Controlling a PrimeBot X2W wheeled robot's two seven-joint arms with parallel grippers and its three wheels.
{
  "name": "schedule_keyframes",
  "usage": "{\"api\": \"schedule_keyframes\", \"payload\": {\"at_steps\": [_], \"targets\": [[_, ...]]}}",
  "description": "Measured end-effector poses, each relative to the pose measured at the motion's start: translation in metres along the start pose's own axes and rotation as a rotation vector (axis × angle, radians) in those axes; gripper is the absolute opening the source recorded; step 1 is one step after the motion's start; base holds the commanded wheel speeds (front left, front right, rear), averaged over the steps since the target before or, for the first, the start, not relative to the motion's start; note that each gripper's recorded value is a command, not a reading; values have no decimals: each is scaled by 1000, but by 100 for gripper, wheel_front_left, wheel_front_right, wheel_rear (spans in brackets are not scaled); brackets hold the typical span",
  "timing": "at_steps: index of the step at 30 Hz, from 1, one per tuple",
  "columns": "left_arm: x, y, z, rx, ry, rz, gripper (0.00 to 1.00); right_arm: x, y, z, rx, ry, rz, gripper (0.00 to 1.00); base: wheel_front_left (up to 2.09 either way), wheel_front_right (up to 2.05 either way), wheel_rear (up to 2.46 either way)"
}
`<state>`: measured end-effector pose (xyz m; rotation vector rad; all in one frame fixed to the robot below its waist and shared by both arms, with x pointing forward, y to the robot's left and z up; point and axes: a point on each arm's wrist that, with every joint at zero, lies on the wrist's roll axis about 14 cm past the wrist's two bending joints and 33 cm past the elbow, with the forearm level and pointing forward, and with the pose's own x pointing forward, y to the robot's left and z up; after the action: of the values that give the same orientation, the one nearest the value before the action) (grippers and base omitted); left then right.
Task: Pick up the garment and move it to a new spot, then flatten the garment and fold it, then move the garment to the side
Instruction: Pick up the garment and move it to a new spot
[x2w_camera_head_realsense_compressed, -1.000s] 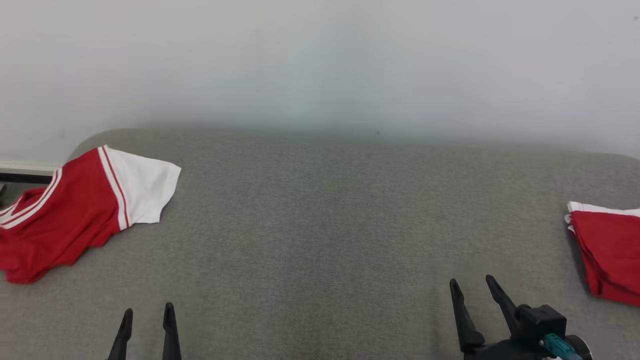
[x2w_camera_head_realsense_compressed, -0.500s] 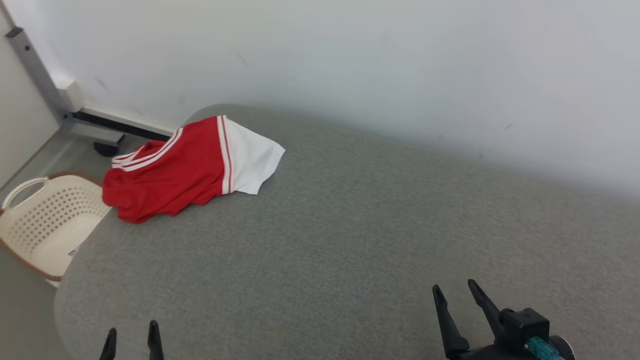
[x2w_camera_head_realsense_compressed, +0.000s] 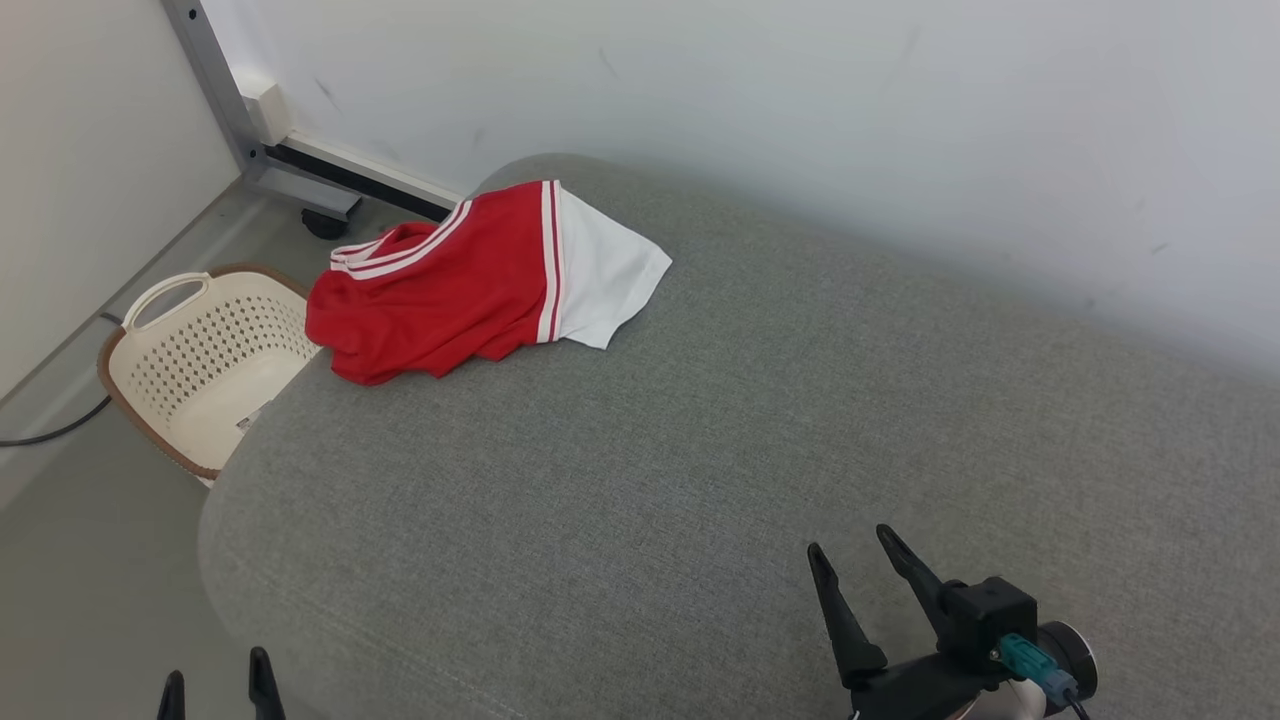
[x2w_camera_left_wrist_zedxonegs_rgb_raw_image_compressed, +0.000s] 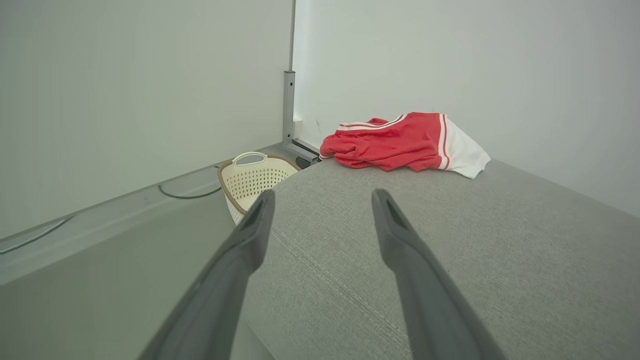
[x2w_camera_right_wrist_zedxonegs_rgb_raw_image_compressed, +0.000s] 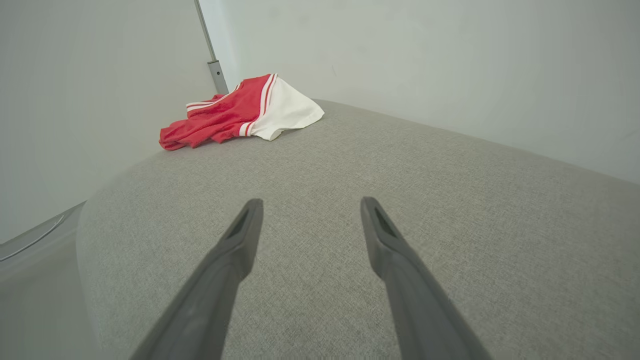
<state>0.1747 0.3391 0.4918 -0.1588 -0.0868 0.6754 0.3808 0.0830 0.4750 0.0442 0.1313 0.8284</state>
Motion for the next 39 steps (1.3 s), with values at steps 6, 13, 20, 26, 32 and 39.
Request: {"api": "schedule_keyframes", "payload": {"at_steps": [6,13,20,26,32,39], "targets": [[0,2,4,-4,-9,19,100,6,3,0,0,-1,17,100,0,0,0],[7,-12,7,-20,-20,-33,100,6,1,-4,-1,8,13,100,0,0,0],[63,-61,1,-35,41,-201,100,10,-15,-11,-18,35,2,100,0,0,0],[137,-111,-13,-147,257,-283,100,10,-25,-15,-56,67,18,100,0,0,0],[189,-123,-29,-52,404,-277,100,14,-46,4,-108,36,16,100,0,0,0],[240,-153,-54,37,511,-296,100,0,-81,-14,-93,97,-41,100,0,0,0]]}}
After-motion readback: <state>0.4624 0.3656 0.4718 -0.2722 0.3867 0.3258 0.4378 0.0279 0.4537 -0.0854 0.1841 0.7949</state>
